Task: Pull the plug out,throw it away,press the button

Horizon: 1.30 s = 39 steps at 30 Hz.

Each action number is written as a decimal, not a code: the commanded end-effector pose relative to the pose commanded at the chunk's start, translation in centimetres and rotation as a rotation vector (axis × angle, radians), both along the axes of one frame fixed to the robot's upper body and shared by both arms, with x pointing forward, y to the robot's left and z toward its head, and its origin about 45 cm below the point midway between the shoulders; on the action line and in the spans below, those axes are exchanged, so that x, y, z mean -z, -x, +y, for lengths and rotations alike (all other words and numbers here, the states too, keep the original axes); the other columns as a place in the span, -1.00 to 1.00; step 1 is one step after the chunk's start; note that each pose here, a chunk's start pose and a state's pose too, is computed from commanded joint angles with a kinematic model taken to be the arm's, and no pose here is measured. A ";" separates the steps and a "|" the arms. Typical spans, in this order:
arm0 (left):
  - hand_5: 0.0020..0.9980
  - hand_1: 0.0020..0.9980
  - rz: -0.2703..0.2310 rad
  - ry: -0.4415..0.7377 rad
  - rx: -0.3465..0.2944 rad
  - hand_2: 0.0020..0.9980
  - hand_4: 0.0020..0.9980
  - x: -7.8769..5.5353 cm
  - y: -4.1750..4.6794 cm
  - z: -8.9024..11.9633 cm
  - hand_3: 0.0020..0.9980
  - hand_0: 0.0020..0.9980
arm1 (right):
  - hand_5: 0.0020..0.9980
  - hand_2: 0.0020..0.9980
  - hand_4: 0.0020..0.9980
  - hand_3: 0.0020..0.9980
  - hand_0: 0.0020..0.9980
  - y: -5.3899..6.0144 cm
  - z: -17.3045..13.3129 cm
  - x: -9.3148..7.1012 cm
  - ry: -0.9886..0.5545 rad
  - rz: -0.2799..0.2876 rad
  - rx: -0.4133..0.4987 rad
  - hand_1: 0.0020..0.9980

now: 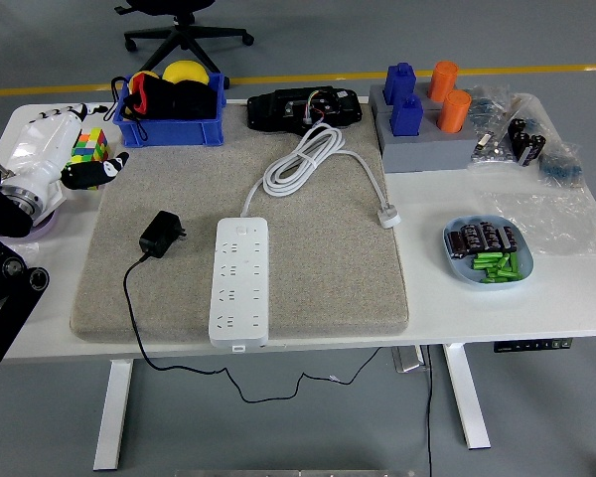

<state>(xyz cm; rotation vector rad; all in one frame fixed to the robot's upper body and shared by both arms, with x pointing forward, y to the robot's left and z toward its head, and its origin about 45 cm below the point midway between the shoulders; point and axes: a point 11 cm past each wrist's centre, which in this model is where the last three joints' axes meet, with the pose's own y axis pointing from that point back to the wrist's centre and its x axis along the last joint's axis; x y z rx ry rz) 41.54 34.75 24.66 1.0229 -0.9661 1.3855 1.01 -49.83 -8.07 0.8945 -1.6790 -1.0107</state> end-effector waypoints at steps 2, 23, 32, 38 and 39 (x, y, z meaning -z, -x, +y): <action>-0.34 0.45 0.001 0.000 -0.004 0.31 0.48 -0.1 -0.07 0.1 0.38 0.49 | 0.18 0.32 0.48 0.27 0.46 0.0 -0.1 -0.1 0.003 -0.001 0.001 0.35; -0.21 0.64 0.018 0.015 -0.024 0.67 0.50 0.2 0.07 0.4 0.80 0.62 | 0.19 0.32 0.48 0.27 0.45 -0.1 -0.2 -0.1 0.002 -0.002 0.000 0.35; -0.22 0.93 -0.005 0.007 0.000 0.86 0.50 -0.1 -0.03 0.2 -0.01 0.78 | 0.19 0.32 0.48 0.27 0.46 0.0 -0.2 -0.1 0.002 -0.001 0.001 0.35; -0.22 0.96 -0.045 0.021 0.010 0.93 0.51 -0.6 -0.04 0.1 0.30 0.81 | 0.19 0.32 0.48 0.27 0.46 0.0 -0.1 0.0 0.000 0.001 0.001 0.35; -0.22 0.96 -0.046 0.021 0.011 0.93 0.51 -0.6 -0.04 0.0 0.30 0.81 | 0.19 0.32 0.48 0.27 0.46 0.0 -0.1 0.0 0.000 0.001 0.001 0.35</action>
